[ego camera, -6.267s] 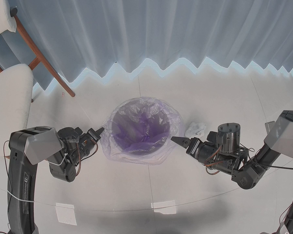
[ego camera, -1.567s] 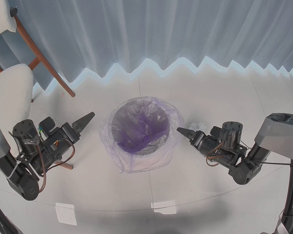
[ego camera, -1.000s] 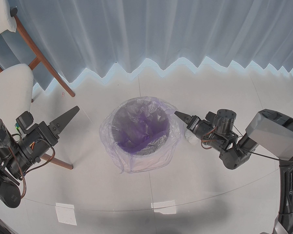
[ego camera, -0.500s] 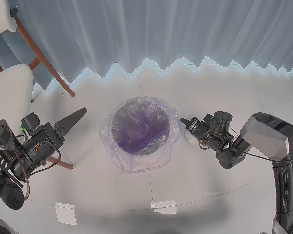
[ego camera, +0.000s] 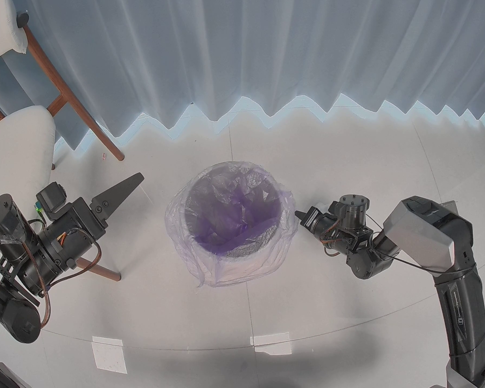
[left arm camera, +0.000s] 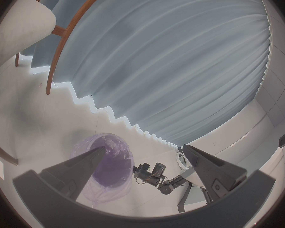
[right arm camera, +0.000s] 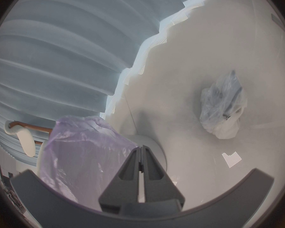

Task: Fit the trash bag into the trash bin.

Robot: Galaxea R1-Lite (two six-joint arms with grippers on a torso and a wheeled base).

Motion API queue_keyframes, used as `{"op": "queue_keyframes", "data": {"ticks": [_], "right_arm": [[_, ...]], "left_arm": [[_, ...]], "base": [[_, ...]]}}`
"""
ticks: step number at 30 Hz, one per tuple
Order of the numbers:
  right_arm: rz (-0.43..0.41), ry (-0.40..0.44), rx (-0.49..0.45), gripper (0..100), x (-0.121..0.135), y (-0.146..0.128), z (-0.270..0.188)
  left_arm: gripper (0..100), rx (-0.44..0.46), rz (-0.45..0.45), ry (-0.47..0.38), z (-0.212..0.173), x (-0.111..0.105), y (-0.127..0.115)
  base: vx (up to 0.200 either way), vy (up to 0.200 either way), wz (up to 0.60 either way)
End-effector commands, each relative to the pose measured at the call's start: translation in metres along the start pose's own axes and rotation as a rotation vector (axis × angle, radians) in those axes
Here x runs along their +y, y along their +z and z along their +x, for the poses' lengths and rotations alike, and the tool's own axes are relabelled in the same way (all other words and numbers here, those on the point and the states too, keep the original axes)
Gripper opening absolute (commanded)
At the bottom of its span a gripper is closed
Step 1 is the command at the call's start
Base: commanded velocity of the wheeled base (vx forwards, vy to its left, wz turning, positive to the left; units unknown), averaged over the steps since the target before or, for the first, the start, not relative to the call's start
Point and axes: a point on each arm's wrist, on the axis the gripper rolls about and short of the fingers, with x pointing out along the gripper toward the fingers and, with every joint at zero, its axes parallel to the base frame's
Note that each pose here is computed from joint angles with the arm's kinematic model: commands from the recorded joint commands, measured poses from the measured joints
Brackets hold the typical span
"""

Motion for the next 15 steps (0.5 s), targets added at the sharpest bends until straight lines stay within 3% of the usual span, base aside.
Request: {"op": "queue_keyframes", "data": {"ticks": [1,6,7,15], "right_arm": [[0.004,-0.029,0.014,0,-0.02,-0.014,0.018],[-0.001,-0.028,-0.023,0,-0.013,-0.008,0.02],[0.0,-0.027,-0.026,100,-0.012,-0.007,0.02],[0.067,0.003,-0.148,100,0.031,0.033,-0.012]], "left_arm": [[100,-0.006,0.002,-0.004,0.003,0.001,0.002],[100,-0.007,0.009,-0.001,0.002,0.002,0.002],[100,-0.007,0.009,-0.001,0.002,0.001,0.002],[100,-0.007,0.012,0.001,0.0,0.001,0.002]], "base": [[0.0,0.0,0.0],[0.0,0.0,0.0],[0.0,0.0,0.0],[0.0,0.0,0.0]]}}
